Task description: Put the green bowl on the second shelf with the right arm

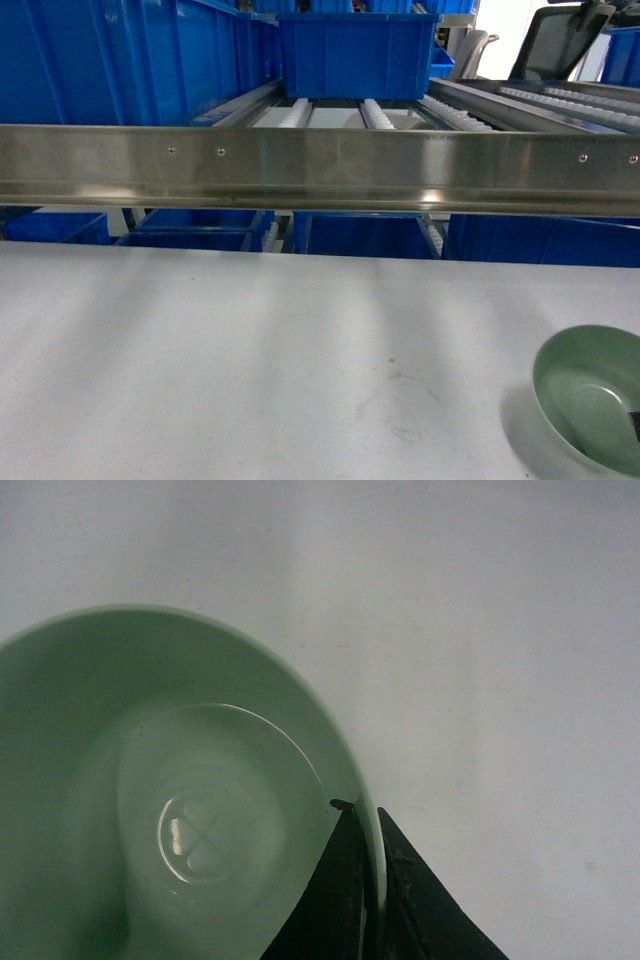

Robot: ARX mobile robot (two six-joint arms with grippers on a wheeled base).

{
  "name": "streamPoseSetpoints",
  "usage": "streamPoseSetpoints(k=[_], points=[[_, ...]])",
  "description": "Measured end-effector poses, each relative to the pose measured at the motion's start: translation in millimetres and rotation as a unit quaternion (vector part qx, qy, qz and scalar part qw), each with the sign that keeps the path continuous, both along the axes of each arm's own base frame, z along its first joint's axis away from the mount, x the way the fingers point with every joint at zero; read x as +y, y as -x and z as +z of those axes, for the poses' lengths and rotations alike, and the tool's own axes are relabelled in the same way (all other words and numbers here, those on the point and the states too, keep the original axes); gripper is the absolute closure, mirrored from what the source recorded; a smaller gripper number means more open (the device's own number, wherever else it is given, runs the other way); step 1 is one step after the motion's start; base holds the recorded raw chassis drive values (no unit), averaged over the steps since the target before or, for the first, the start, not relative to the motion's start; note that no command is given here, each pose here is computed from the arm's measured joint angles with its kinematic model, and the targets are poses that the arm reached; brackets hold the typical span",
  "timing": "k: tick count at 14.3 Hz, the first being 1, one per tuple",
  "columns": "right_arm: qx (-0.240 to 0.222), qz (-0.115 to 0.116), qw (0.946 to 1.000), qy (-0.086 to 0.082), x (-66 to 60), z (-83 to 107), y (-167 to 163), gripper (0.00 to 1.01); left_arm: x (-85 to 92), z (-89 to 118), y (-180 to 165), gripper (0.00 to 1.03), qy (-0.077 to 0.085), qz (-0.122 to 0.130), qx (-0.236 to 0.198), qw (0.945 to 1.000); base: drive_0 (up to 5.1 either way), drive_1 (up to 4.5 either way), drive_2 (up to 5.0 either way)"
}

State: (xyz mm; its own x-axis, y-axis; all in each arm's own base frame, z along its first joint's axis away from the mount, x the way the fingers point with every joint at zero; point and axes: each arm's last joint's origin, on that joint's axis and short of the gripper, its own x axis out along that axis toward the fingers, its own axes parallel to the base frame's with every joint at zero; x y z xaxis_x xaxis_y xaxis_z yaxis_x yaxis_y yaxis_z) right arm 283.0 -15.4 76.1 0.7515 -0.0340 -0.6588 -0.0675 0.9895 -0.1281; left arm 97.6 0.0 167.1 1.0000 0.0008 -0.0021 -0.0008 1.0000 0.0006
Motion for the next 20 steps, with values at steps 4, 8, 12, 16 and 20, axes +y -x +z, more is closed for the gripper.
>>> streamPoseSetpoints(k=[4, 8, 12, 16, 20], points=[[-0.053, -0.008, 0.9985, 0.008, -10.8, 20.8, 11.5, 0.99, 0.0, 0.0, 0.0, 0.05, 0.000, 0.000, 0.000, 1.0000, 0.0, 0.00, 0.0], [-0.152, 0.002, 0.9884, 0.009, -13.6, 76.8, 26.7, 0.99, 0.0, 0.0, 0.0, 0.05, 0.000, 0.000, 0.000, 1.0000, 0.0, 0.00, 0.0], [-0.285, 0.012, 0.9583, -0.002, -18.5, 150.0, 88.4, 0.99, 0.0, 0.0, 0.0, 0.05, 0.000, 0.000, 0.000, 1.0000, 0.0, 0.00, 0.0], [-0.291, 0.012, 0.9568, -0.001, -18.2, 148.9, 93.9, 0.99, 0.0, 0.0, 0.0, 0.05, 0.000, 0.000, 0.000, 1.0000, 0.0, 0.00, 0.0], [-0.291, 0.010, 0.9568, 0.000, -19.1, 148.6, 94.2, 0.99, 0.0, 0.0, 0.0, 0.05, 0.000, -0.001, 0.000, 1.0000, -4.9, 2.60, 2.6]])
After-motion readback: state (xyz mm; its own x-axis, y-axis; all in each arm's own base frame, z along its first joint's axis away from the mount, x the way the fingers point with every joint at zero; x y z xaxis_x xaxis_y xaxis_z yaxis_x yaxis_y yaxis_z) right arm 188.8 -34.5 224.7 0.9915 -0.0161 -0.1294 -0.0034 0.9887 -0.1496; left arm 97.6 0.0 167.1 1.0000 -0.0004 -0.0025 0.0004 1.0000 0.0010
